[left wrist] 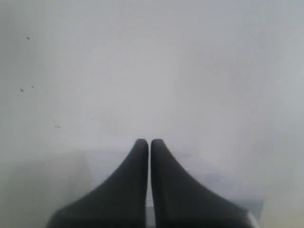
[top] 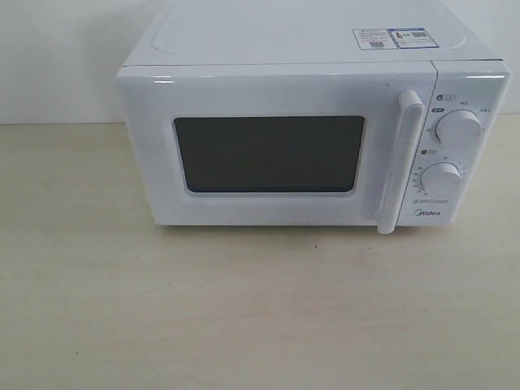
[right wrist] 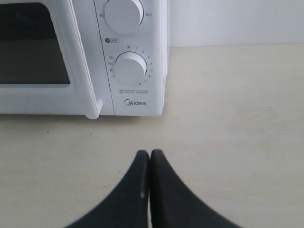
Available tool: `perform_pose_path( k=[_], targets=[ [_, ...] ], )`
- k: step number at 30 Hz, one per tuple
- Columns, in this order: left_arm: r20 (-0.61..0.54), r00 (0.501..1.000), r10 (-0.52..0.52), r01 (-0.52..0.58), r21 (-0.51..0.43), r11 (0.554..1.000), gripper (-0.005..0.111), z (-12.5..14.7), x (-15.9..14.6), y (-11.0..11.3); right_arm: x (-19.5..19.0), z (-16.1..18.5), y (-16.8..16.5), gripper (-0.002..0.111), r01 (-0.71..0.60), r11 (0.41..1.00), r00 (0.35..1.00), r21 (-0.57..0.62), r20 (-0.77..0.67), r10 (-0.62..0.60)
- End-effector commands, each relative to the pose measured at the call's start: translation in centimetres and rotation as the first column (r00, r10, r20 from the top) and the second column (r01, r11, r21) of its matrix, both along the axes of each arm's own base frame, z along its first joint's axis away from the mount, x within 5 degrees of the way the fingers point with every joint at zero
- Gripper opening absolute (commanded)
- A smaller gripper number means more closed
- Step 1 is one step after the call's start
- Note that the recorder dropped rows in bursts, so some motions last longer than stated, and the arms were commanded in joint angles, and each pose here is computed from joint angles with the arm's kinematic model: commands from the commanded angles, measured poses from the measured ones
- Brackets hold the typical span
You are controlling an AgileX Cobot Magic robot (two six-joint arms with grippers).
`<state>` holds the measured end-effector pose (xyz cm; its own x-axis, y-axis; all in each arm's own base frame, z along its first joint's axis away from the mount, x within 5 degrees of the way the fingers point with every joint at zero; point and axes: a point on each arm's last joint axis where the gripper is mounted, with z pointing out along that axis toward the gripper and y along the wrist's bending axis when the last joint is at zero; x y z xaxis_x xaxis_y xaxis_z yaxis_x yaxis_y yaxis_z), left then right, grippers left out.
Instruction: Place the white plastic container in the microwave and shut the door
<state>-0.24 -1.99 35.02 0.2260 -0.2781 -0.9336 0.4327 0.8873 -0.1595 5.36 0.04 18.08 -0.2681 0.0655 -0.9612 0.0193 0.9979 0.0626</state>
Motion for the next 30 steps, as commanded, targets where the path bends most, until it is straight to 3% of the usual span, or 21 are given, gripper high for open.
perform_pose_path(
  k=[1,3,5,7,9,11,12,13,16,22,30],
  targets=[
    [0.079,0.997,-0.001,0.027,-0.328,0.944,0.004,1.9,-0.8,1.2,0.1,0.4,0.0,0.000,0.006,1.000,0.999,-0.003,0.045,-0.006],
    [0.058,0.996,0.074,-0.073,-0.019,0.997,0.004,0.1,0.3,0.6,0.0,0.3,0.0,0.000,0.005,1.000,0.999,-0.003,0.038,-0.005],
    [-0.031,0.997,0.076,-0.066,0.260,0.963,0.004,-3.0,1.6,-0.3,0.0,0.3,0.0,0.000,0.005,1.000,0.999,-0.003,0.038,-0.005],
    [-0.079,0.993,0.091,-0.060,0.337,0.940,0.004,-4.9,2.4,-0.4,0.0,0.3,0.0,0.000,0.005,1.000,0.999,-0.003,0.038,-0.005],
    [-0.135,0.984,0.114,-0.061,0.349,0.935,0.004,-7.3,3.5,-0.4,0.0,0.3,0.0,0.000,0.005,1.000,0.999,-0.003,0.038,-0.005],
    [-0.201,0.970,0.137,-0.085,0.248,0.965,0.004,-9.5,4.4,-0.1,0.0,0.3,0.0,0.000,0.005,1.000,0.999,-0.003,0.038,-0.005],
    [-0.248,0.958,0.143,-0.109,0.147,0.983,0.004,-11.0,4.8,0.2,0.0,0.3,0.0,0.000,0.005,1.000,0.999,-0.003,0.038,-0.005],
    [-0.269,0.950,0.156,-0.125,0.132,0.983,0.004,-11.8,5.1,0.3,0.0,0.3,0.0,0.000,0.005,1.000,0.999,-0.003,0.038,-0.005],
    [-0.257,0.936,0.241,-0.183,0.231,0.956,0.004,-14.5,5.7,0.8,0.0,0.3,0.0,0.000,0.005,1.000,0.999,-0.003,0.038,-0.005],
    [-0.174,0.946,0.273,-0.230,0.233,0.945,0.004,-13.9,5.8,1.0,0.0,0.3,0.0,0.000,0.005,1.000,0.999,-0.003,0.038,-0.005],
    [-0.386,0.891,0.239,-0.157,0.232,0.960,0.004,-15.7,5.7,0.8,0.0,0.3,0.0,0.000,0.006,1.000,0.999,-0.001,0.038,-0.006]
  ],
)
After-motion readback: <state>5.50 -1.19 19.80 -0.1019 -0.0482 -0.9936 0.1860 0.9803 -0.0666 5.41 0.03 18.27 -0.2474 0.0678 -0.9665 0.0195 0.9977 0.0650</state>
